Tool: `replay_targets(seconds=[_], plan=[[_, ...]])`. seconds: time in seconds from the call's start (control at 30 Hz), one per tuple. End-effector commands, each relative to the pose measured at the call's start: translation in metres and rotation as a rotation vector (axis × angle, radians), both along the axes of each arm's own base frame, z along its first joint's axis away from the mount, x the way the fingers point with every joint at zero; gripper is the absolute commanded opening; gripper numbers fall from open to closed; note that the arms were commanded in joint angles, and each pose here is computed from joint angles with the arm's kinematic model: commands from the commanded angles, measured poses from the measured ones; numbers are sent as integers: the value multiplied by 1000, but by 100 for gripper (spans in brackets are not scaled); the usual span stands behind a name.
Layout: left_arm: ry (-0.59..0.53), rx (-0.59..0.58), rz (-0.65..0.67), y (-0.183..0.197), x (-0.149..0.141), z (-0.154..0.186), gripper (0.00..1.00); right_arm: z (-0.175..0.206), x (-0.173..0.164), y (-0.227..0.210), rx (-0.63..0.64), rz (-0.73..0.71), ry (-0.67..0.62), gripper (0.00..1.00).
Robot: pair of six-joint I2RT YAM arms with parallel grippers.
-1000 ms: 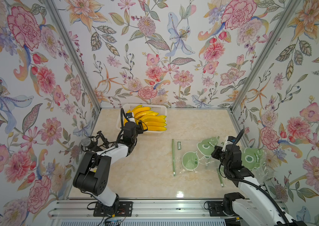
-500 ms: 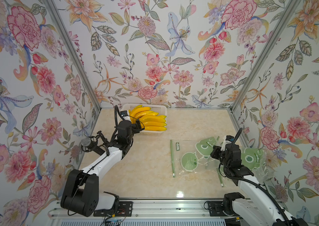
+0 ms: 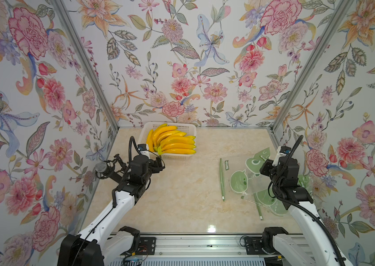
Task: Open the zip-top bag and take out the banana
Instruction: Place the zipper food storage bag in the zipper food storage bag, then adjust the zipper food storage bag in the zipper food storage bag.
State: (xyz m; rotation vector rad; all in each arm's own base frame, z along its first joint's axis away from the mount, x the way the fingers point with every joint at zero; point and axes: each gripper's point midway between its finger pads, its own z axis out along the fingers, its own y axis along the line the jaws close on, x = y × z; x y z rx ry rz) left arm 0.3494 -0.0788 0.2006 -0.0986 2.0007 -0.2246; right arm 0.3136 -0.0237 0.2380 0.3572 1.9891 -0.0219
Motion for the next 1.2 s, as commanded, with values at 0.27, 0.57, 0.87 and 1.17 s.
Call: replay_targets(seconds=[0.27,0.57,0.87,1.17], plan=[[-4,25,-65,-3,-23,5,82,-3,-45,-92,-166,-341,146,0],[24,101,-91,-11,-35,-8,82,23,-59,-129,-155,-492,72,70],[11,85,-111,-19,-41,-13,82,43,-15,-26,-54,-127,6,74],[6,91,-116,-27,-38,-7,82,-58,30,88,44,194,180,76]])
